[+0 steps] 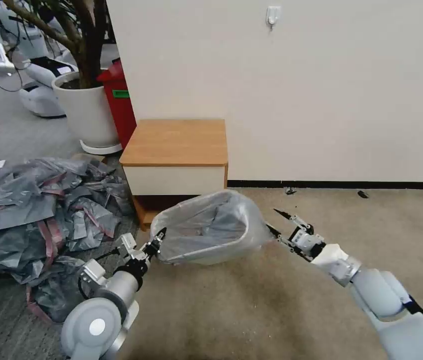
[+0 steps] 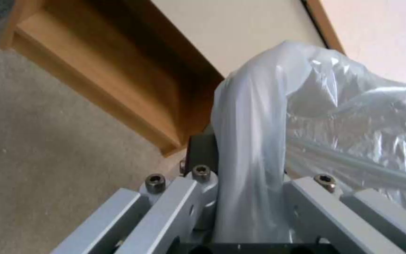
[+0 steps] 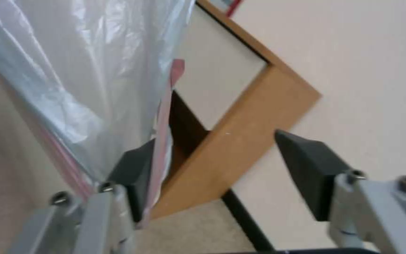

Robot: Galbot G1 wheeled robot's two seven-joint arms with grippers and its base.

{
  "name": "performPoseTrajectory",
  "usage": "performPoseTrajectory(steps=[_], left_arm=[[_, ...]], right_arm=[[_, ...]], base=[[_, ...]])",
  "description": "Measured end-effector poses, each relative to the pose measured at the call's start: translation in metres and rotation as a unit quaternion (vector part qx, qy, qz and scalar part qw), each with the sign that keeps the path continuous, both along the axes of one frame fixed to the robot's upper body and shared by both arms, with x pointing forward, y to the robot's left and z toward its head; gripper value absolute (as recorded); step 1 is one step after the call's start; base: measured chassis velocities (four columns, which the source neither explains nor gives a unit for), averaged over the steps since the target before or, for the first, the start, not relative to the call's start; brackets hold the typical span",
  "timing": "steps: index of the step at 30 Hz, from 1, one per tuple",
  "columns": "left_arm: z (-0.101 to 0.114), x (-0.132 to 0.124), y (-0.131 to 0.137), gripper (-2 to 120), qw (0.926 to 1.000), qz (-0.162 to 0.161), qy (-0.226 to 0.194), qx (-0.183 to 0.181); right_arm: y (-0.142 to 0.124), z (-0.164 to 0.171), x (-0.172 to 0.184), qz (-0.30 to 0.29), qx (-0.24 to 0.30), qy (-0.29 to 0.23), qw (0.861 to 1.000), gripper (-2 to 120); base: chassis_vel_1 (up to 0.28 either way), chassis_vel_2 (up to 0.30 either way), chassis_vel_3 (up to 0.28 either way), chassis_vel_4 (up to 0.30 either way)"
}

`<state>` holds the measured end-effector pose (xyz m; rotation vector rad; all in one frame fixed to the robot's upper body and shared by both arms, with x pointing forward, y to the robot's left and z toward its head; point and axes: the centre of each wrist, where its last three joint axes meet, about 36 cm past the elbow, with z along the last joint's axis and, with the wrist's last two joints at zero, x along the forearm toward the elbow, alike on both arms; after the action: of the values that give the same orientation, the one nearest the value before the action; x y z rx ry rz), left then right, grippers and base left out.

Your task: Pick up the garbage bag from the table and place it over the trash can.

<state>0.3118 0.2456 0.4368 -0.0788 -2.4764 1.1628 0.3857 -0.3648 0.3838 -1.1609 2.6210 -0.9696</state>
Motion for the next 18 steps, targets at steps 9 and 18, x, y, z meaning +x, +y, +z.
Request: performPoseTrajectory(steps=[9, 18], left_arm=[[-0.007, 0.007, 0.001, 5, 0.9999, 0.000, 0.006, 0.010], [-0.007, 0.008, 0.001, 5, 0.9999, 0.001, 0.007, 0.014]], right_arm=[[-0.015, 0.000, -0.001, -0.019, 0.018, 0.011, 1.000, 98], [0.012, -0.027, -0.014, -0.144, 0.115, 0.127, 0.975, 100]], base=[[0.000, 0.000, 0.000, 0.000], [0.000, 0.000, 0.000, 0.000]])
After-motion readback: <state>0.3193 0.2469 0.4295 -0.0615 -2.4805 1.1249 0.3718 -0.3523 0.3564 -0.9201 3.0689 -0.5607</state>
